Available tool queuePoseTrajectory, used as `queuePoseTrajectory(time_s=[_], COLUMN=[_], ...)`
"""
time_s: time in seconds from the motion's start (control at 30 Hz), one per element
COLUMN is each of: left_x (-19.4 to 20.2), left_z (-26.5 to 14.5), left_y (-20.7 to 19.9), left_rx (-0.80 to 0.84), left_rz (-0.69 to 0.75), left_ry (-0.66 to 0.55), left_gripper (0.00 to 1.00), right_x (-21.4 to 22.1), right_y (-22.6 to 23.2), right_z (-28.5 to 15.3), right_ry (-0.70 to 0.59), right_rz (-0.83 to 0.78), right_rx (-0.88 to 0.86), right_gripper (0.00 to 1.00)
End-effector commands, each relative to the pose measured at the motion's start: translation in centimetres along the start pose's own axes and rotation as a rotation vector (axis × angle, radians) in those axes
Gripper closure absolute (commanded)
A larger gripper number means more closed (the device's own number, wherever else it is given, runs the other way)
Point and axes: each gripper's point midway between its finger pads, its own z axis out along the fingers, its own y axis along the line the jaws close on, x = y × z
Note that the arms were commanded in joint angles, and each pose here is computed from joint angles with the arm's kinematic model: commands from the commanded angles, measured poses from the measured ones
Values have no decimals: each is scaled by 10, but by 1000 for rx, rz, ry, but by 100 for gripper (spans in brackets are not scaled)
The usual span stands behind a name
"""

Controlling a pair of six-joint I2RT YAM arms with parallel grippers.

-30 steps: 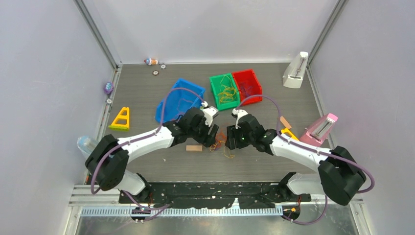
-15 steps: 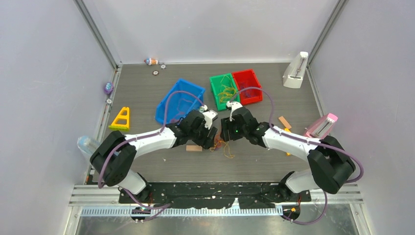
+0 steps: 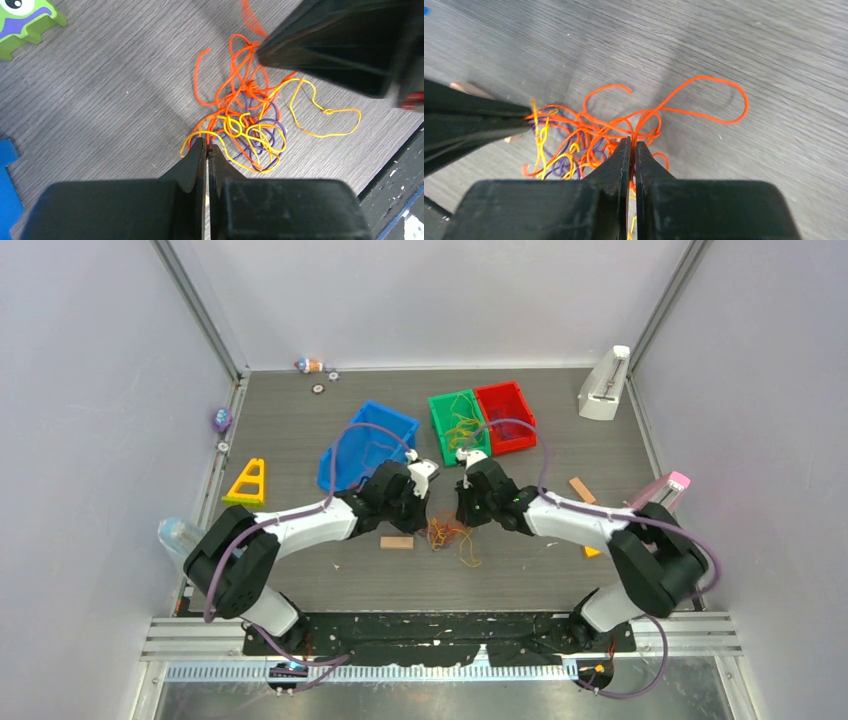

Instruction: Untangle the cables

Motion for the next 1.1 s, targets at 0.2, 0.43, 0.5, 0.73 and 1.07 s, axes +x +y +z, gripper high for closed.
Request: queuePoseTrajectory(time_s=[0.2, 0.43, 0.5, 0.73, 1.07], left_x=[-21, -23, -20, -26, -27], left_z=[-21, -42, -49, -68, -84], left_y=[13, 39, 52, 58, 67], left_rx=[-46, -142, -179, -114, -190], left_rz=[0, -62, -107, -151, -164], left_ry=[-164, -258, -280, -394, -447], left_gripper=[100, 100, 100, 100, 100], right_x=[-61, -89, -91, -86, -72], right_y=[-17, -35, -55, -62, -124], right_z=[-112, -175, -191, -203, -223], right_ry=[-334, -474, -489, -480, -485], right_rz=[53, 83, 122, 131, 298], right_rx=[106, 202, 305, 282, 600], right_gripper=[95, 95, 95, 95, 95])
